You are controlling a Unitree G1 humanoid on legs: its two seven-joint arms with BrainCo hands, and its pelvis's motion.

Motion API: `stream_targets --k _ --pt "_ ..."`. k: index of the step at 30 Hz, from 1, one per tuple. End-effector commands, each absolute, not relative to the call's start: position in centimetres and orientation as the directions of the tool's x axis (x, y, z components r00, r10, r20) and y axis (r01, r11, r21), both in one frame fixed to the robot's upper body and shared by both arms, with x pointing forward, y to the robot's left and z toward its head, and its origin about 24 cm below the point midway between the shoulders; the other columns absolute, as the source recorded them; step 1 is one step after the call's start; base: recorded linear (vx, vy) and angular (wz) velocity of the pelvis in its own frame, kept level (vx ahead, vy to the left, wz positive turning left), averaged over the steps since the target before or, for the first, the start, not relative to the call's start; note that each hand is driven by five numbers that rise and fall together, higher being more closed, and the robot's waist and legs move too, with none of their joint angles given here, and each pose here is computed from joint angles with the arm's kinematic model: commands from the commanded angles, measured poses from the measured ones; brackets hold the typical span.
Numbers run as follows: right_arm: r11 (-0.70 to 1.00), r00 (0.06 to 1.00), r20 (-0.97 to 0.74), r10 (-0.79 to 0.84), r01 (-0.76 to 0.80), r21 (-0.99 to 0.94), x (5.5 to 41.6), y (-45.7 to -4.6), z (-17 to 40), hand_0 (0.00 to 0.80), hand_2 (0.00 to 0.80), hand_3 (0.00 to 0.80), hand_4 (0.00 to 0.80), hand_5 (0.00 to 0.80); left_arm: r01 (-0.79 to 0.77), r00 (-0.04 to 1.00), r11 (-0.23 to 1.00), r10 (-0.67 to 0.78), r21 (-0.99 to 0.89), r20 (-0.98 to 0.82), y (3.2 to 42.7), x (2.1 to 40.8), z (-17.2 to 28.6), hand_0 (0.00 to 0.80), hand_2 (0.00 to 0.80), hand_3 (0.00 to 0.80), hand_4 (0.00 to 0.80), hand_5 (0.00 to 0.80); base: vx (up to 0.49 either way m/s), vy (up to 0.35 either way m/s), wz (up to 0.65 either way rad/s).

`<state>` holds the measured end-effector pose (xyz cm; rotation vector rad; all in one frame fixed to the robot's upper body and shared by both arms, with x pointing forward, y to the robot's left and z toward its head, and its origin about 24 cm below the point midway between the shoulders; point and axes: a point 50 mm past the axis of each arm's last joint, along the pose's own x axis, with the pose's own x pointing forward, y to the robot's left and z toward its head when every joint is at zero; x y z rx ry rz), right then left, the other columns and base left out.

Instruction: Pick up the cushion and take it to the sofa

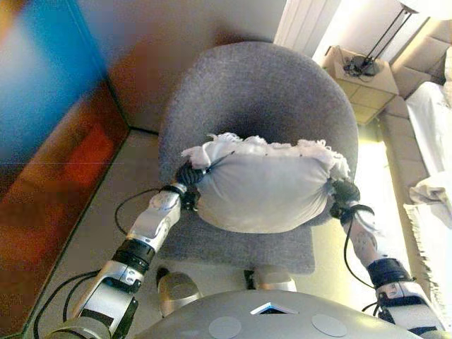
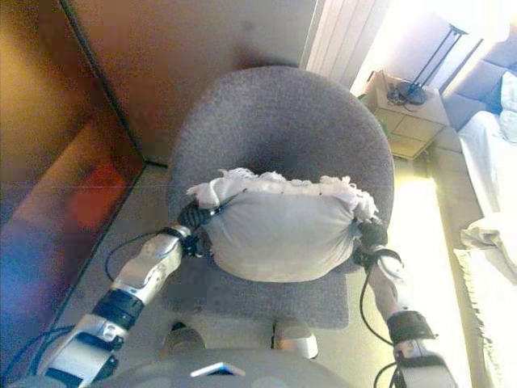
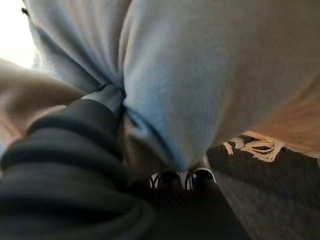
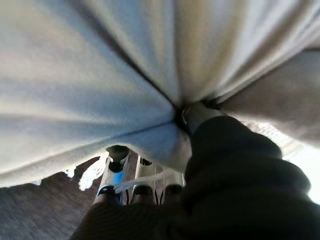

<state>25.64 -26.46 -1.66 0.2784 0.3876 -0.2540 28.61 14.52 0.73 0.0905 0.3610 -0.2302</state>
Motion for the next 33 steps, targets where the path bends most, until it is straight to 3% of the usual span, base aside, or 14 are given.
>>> stream_targets --k 1,6,10,18,26,33 --pt "0.865 0.966 -0.112 -0.233 0.259 0.429 32.1 -26.1 6.5 0.8 0.8 0.8 0.8 0.8 0.296 0.95 0.951 -0.285 0.085 -0.125 12.5 31.9 7.5 0.8 0.8 0.8 0.8 0.8 -0.183 -0.169 0.27" --pt "0.776 0.937 -0.094 -0.336 0.332 0.536 34.7 -26.4 9.2 0.8 0.8 0.8 0.8 0.8 0.304 0.951 0.944 -0.293 0.13 -0.095 10.8 33.2 9.2 0.8 0.8 0.8 0.8 0.8 -0.109 -0.087 0.24" --pt "0.792 0.93 -0.069 -0.362 0.345 0.504 35.5 -26.7 10.6 0.8 0.8 0.8 0.8 0.8 0.298 0.954 0.939 -0.29 0.172 -0.074 8.9 33.9 9.8 0.8 0.8 0.8 0.8 0.8 -0.027 -0.052 0.22" --pt "0.882 0.956 -0.1 -0.276 0.293 0.369 37.4 -25.8 11.9 0.8 0.8 0.8 0.8 0.8 0.168 0.981 0.974 -0.18 -0.155 -0.071 7.1 34.2 10.8 0.8 0.8 0.8 0.8 0.8 -0.006 -0.05 0.11" --pt "0.891 0.946 -0.114 -0.303 0.324 0.319 38.4 -26.2 13.5 0.8 0.8 0.8 0.8 0.8 0.198 0.976 0.973 -0.207 -0.121 -0.062 7.1 33.8 10.6 0.8 0.8 0.8 0.8 0.8 0.018 -0.032 0.03" --pt "0.85 0.937 -0.139 -0.319 0.348 0.396 38.9 -26.5 13.8 0.8 0.8 0.8 0.8 0.8 0.234 0.972 0.969 -0.235 -0.085 -0.006 6.4 33.8 12.0 0.8 0.8 0.8 0.8 0.8 0.017 -0.034 0.08"
